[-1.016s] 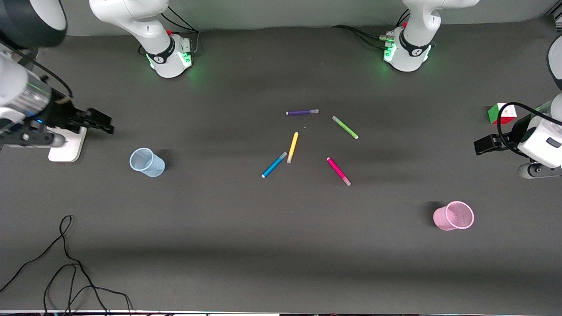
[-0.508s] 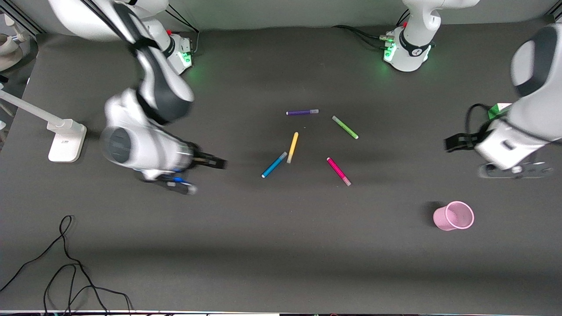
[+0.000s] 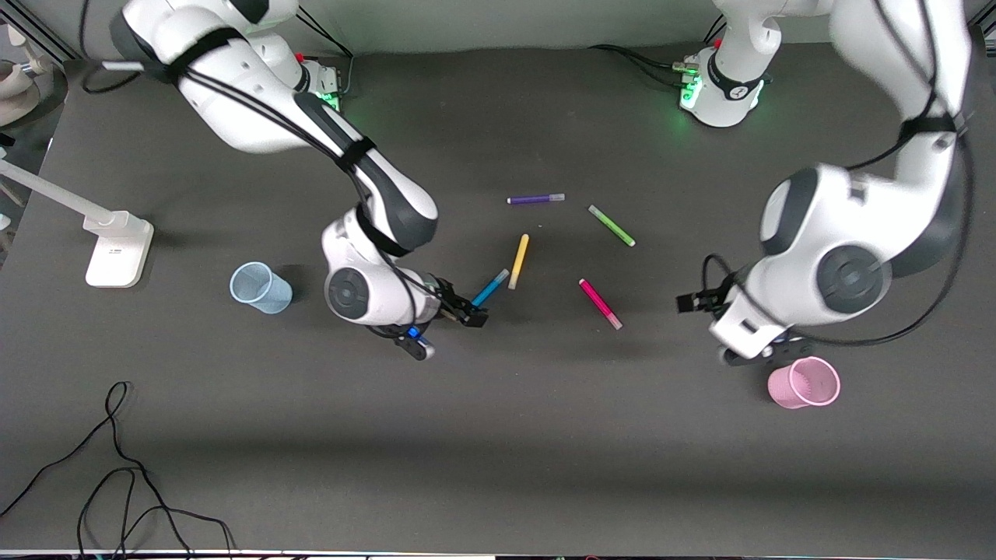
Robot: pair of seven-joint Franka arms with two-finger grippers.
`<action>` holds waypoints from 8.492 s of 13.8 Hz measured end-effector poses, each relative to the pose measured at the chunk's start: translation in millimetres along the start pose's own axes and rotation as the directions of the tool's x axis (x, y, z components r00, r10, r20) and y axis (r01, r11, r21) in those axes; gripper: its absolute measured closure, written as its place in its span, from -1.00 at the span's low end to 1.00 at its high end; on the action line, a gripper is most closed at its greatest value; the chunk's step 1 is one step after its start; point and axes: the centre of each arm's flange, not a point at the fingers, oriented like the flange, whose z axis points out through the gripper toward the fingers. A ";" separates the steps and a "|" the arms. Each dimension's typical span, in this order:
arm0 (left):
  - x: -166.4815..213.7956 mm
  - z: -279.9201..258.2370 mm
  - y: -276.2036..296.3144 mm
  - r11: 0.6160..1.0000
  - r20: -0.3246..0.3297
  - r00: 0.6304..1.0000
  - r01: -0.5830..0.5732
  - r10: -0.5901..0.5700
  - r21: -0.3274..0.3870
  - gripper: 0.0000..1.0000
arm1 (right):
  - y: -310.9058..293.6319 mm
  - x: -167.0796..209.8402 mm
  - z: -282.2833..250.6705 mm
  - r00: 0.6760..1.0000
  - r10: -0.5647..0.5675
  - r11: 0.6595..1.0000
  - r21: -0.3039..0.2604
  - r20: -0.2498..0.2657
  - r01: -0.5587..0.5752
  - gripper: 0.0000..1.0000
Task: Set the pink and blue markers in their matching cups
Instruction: 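Lower the right gripper onto the blue marker while the left gripper reaches the pink marker, then close the right gripper on the blue marker while the left gripper grasps the pink marker, then carry the blue marker with the right gripper over the light blue cup, then lower the blue marker into the cup while the left gripper carries the pink marker, then release the blue marker into the cup while the left gripper lowers the pink marker, then open the left gripper to drop the pink marker into the pink cup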
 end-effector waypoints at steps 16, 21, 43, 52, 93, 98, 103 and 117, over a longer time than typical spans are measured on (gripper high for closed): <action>-26.3 187.4 113.9 0.914 0.071 0.912 0.405 -0.403 -0.014 -0.33 | 14.9 23.5 54.3 0.998 0.065 0.997 -0.042 0.007 -0.065 0.37; -27.4 188.7 117.1 0.908 0.074 0.907 0.417 -0.414 -0.035 0.06 | 13.5 30.9 44.7 0.998 0.067 0.997 -0.030 -0.004 -0.067 0.66; -31.8 201.2 114.0 0.904 0.073 0.904 0.425 -0.422 -0.039 0.64 | 331.3 99.6 -268.5 0.441 -0.741 0.654 -0.397 -0.507 0.644 0.66; 11.1 50.4 58.1 0.910 0.175 0.894 0.411 -0.412 0.046 0.66 | 337.0 128.2 -214.0 0.406 -0.746 0.648 -0.437 -0.528 0.624 0.66; 138.6 138.7 -371.5 0.470 0.242 0.970 0.207 0.015 -0.858 -0.40 | 285.6 25.5 -443.3 0.646 -0.720 0.692 -0.336 -0.253 0.639 -1.00; 141.6 124.8 -372.8 0.476 0.210 0.978 0.177 0.016 -0.862 -1.00 | 280.1 21.3 -440.5 0.641 -0.726 0.685 -0.339 -0.249 0.644 -1.00; 130.6 61.4 -365.6 0.645 0.143 0.988 0.075 0.054 -0.761 -1.00 | 277.0 8.2 -439.1 0.661 -0.722 0.686 -0.339 -0.206 0.644 -1.00; -89.0 -172.9 -175.9 0.998 -0.218 0.974 -0.060 0.061 0.012 -1.00 | 270.3 -6.7 -449.8 0.693 -0.693 0.713 -0.335 -0.200 0.617 -1.00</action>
